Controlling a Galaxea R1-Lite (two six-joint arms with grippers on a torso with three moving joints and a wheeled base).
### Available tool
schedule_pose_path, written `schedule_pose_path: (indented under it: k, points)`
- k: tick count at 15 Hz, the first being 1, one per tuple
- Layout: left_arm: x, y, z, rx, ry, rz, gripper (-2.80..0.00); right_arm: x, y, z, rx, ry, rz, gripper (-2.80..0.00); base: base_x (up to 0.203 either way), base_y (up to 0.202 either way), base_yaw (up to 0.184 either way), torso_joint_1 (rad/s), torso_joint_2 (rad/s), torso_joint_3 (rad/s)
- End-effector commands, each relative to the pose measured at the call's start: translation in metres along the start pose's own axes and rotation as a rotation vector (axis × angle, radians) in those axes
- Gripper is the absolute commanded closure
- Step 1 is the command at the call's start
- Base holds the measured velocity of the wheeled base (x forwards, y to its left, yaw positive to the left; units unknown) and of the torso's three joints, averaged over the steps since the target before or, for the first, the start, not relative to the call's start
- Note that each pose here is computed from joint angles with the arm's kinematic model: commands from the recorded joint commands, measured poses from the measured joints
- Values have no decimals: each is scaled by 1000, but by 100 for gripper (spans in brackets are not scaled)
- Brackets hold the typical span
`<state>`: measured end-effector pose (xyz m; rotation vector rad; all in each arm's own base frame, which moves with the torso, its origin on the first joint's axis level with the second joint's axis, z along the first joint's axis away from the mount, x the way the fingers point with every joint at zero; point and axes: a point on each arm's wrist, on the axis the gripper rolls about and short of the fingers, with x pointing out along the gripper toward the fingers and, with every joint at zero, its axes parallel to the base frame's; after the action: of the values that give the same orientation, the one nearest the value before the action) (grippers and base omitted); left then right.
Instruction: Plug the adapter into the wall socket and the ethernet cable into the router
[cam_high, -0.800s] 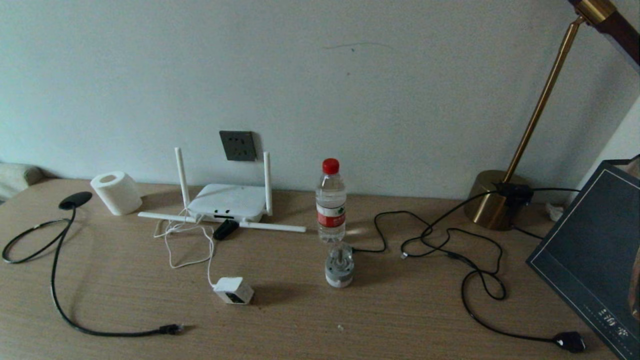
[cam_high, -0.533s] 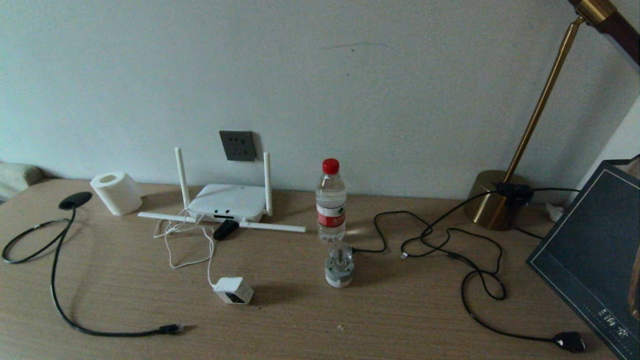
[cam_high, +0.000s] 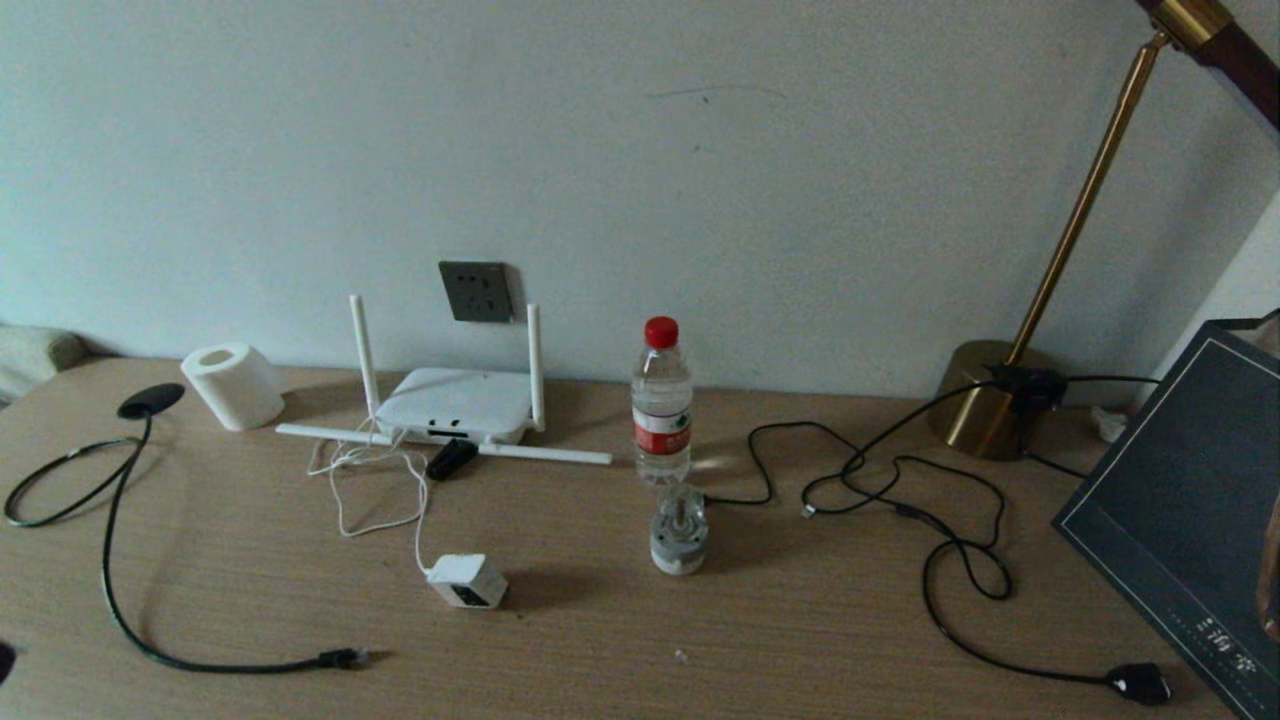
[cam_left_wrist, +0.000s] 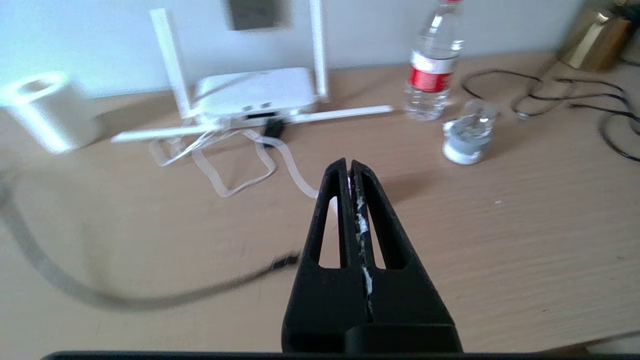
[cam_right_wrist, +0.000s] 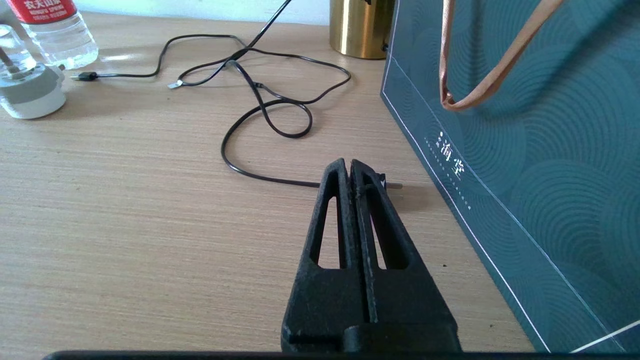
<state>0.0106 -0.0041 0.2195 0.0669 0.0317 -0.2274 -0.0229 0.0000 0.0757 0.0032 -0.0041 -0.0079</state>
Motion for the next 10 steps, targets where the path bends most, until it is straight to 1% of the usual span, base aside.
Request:
schedule_pose_path:
  k: [1, 2, 3, 4, 5, 6, 8, 9, 10]
  points:
    - [60, 8, 18, -10, 184, -50, 0, 0, 0, 0, 0, 1, 0, 0, 0, 0, 0, 0, 0, 0]
    - [86, 10, 22, 7, 246, -83, 0, 0, 0, 0, 0, 1, 0, 0, 0, 0, 0, 0, 0, 0]
    - [107, 11, 21, 27, 300, -117, 0, 0, 0, 0, 0, 1, 0, 0, 0, 0, 0, 0, 0, 0]
    - [128, 12, 17, 67, 355, -158, 0, 0, 0, 0, 0, 1, 0, 0, 0, 0, 0, 0, 0, 0]
    - [148, 13, 11, 135, 401, -200, 0, 0, 0, 0, 0, 1, 0, 0, 0, 0, 0, 0, 0, 0]
    - [162, 13, 6, 258, 423, -254, 0, 0, 0, 0, 0, 1, 0, 0, 0, 0, 0, 0, 0, 0]
    - [170, 12, -2, 572, 411, -387, 0, 0, 0, 0, 0, 1, 0, 0, 0, 0, 0, 0, 0, 0]
    - [171, 11, -8, 660, 423, -481, 0, 0, 0, 0, 0, 1, 0, 0, 0, 0, 0, 0, 0, 0]
    - [175, 9, -15, 713, 446, -578, 0, 0, 0, 0, 0, 1, 0, 0, 0, 0, 0, 0, 0, 0]
